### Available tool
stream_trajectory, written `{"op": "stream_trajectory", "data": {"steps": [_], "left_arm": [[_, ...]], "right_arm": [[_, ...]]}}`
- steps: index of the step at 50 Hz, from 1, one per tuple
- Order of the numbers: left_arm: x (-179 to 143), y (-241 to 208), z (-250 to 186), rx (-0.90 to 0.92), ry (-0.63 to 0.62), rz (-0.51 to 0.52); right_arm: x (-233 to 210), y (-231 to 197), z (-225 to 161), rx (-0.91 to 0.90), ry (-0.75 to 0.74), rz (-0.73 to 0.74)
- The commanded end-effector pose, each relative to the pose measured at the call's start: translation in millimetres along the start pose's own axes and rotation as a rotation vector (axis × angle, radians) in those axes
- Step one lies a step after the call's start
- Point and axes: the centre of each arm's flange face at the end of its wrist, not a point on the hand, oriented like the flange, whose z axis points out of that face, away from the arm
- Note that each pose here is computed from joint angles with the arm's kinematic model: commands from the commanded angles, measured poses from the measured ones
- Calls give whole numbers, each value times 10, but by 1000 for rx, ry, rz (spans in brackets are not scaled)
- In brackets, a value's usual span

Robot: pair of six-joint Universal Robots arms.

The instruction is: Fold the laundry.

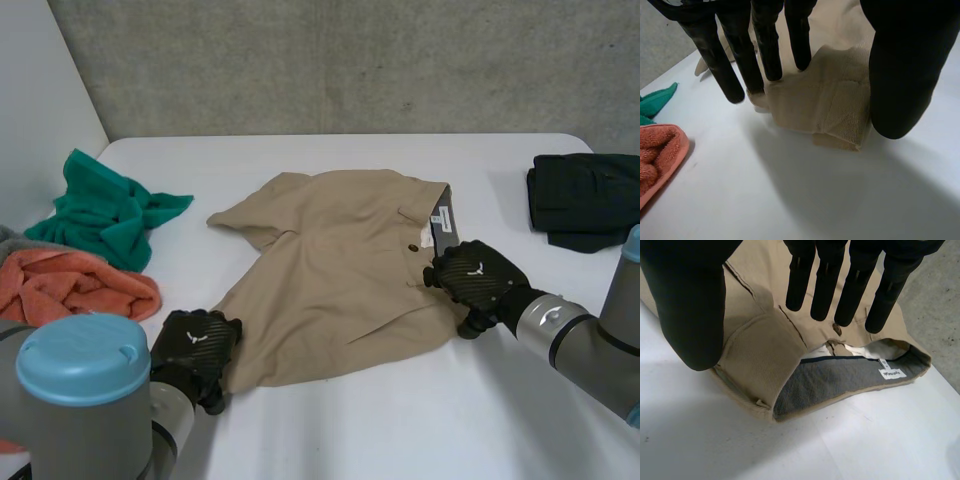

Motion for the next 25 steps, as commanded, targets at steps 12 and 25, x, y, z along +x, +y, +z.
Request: {"op": "stream_trajectory", "data": {"steps": [12, 25], "left_arm": [[-308, -687, -35, 237, -16, -51], [-977, -2177, -1169, 622, -67, -94]], "right_arm": [[282, -590, -296, 3, 33, -35], [1125, -2057, -1296, 244, 342, -67]]}}
